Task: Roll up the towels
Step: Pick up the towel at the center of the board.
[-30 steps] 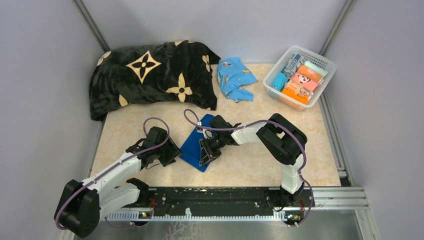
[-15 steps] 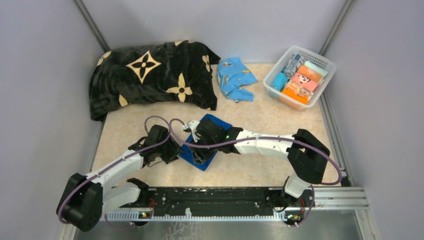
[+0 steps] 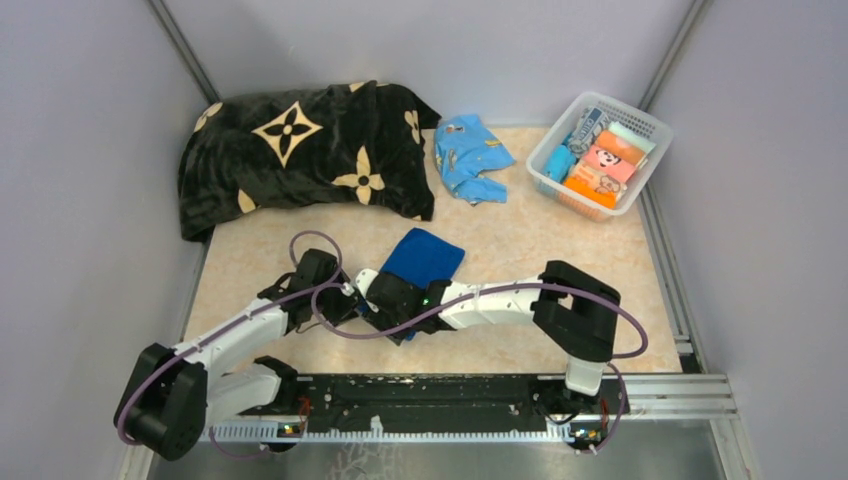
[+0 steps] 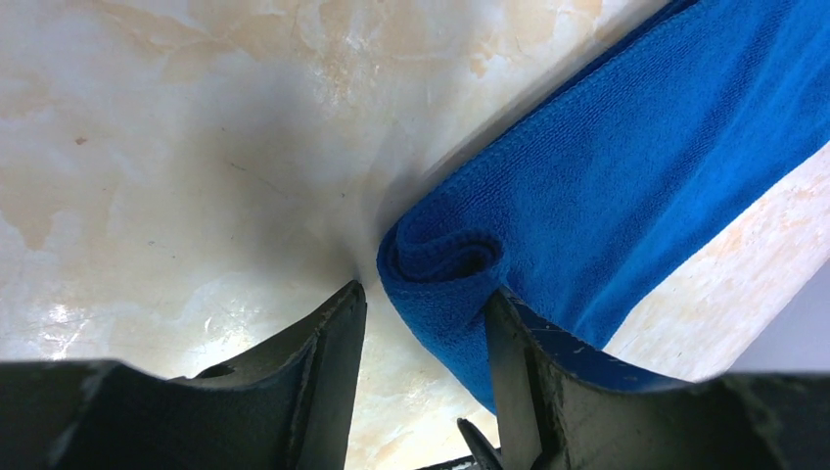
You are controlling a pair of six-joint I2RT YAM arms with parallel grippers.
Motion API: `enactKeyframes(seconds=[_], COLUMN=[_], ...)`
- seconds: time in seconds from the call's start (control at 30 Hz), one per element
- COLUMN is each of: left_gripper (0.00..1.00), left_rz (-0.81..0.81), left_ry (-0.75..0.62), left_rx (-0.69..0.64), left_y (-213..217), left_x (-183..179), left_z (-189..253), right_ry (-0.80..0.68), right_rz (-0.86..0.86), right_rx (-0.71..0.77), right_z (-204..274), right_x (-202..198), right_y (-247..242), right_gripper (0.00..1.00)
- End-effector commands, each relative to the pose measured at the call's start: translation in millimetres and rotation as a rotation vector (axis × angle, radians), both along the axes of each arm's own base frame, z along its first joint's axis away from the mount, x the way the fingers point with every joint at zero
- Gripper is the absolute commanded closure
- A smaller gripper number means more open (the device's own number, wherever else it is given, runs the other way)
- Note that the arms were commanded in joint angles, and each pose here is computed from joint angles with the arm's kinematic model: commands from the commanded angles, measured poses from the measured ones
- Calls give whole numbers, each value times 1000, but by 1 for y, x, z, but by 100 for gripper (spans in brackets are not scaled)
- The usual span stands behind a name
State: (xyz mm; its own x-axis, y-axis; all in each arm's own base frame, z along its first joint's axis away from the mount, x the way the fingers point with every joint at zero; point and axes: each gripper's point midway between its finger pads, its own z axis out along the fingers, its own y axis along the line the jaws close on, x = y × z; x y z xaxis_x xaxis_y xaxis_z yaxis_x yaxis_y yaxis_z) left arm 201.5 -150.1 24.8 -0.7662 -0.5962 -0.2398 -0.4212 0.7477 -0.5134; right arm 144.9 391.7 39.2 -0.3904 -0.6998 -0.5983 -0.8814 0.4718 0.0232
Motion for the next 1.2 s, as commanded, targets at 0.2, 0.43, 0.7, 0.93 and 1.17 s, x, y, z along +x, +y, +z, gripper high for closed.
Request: enactKeyframes(seconds=[0.2,0.43,0.7,0.93,1.17], left_gripper=[45,46,51,52,52], left_rz=[-4,-23,-45,-46,-44], left_ry=[66,85,119,118,121], left_rx=[99,109,102,103,103], left_y=[15,11,8,8,9], left_x=[-8,-3,-6,-7,-9], left_z=[-21,-25,-32,-33,-33], right_ry=[-137,-147,-110,-137,-115], right_rz=[-65,-38,-31,-54,-94], right_rx=[-143,-233,-134,107,134], right_z=[-17,-38,-13,69,67], right_x=[9,-9,-18,-13,-3], right_y=[-27,-43,-27,3,11], right_gripper=[54,56,53,50,58])
